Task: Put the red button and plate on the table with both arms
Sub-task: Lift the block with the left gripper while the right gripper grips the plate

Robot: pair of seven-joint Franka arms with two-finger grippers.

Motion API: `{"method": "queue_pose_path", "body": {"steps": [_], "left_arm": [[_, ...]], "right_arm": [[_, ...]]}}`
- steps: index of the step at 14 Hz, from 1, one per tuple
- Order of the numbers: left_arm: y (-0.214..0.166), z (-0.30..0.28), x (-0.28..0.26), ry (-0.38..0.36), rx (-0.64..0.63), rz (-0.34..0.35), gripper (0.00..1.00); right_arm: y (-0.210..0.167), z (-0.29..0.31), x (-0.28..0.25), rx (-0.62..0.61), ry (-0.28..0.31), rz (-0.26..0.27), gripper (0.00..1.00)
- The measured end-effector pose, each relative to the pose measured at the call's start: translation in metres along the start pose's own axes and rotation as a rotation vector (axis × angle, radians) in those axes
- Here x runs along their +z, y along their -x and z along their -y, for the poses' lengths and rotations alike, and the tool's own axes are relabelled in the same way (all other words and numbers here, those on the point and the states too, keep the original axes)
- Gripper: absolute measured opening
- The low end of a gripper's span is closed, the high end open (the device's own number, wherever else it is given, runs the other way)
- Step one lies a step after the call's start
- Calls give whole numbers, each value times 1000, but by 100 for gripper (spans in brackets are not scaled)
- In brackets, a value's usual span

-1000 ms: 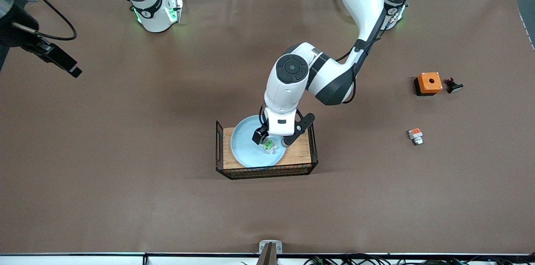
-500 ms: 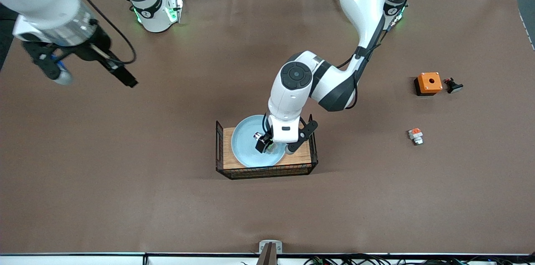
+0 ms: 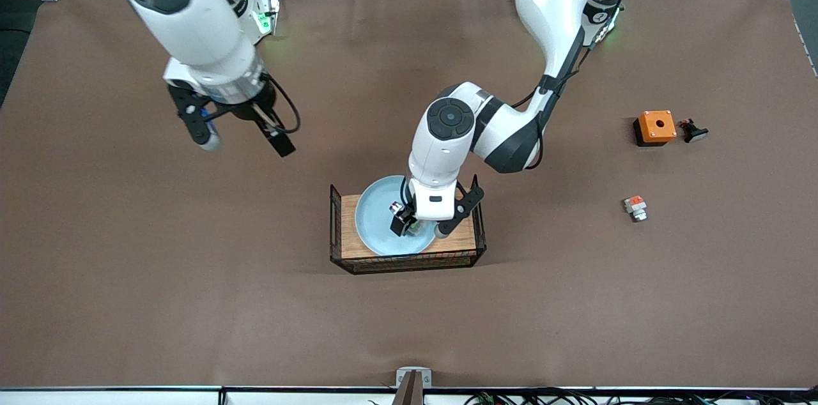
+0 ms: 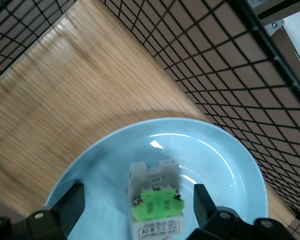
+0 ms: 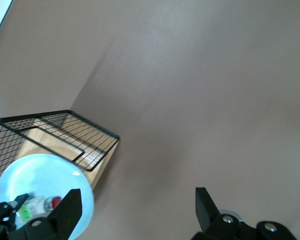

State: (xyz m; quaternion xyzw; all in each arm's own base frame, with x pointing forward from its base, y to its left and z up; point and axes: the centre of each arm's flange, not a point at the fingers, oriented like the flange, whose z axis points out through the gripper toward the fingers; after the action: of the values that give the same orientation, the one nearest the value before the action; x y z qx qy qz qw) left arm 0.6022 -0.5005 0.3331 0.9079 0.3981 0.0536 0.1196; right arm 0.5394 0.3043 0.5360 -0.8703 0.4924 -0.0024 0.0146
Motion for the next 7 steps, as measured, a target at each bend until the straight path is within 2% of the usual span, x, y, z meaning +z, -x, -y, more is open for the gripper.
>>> {"method": "queue_pose_path", "body": {"steps": [1,2,5,7], "left_arm": [[2,0,0,1,2,0,87],[4,-1,-1,1,3,1,74],[7,-1,-2,3,2,2,44],[7,-1,-2,1,2,2,44]], "right_arm": [[5,5,8,19,-5,0,100],[7,9,16,38,-7,0,100],[11,21,35,112,-20,1,100],[21,29,50,177,-32,3,100]]}}
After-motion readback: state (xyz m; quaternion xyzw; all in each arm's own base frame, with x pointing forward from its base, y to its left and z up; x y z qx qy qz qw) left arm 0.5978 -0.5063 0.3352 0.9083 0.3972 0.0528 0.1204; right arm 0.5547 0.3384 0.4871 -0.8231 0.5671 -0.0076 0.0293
